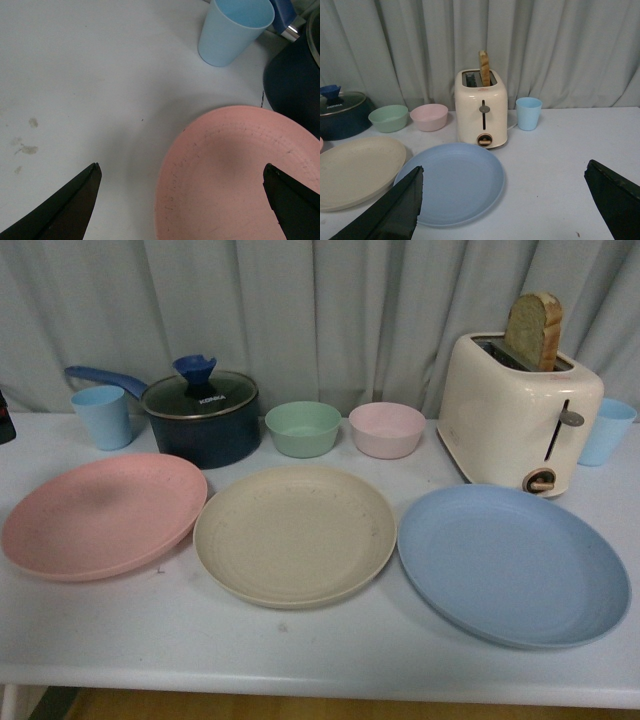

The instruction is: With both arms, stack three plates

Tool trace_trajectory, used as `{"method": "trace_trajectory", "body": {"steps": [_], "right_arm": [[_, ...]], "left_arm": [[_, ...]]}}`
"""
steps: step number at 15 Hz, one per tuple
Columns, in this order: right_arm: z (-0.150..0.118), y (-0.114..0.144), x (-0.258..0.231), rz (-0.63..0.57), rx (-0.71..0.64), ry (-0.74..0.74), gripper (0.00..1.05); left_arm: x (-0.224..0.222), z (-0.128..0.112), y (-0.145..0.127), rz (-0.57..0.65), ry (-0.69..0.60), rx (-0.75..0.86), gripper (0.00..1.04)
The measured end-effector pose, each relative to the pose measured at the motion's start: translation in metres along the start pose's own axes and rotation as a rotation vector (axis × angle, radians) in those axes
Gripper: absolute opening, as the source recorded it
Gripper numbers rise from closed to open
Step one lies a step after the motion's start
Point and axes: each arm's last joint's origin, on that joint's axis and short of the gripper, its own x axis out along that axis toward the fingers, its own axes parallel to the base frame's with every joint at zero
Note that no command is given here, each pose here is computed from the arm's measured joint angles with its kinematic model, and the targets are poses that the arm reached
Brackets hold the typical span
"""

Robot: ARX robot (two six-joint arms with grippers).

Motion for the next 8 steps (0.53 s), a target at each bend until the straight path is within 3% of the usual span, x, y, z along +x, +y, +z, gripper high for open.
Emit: {"method": "trace_trajectory", "body": {"steps": [8], "right_arm": [[0.000,0.000,0.000,0.000,0.000,0.000,0.98]], "left_arm": [[0.037,-0.049,0.000,-0.029,0.079,-0.004,0.98]]}}
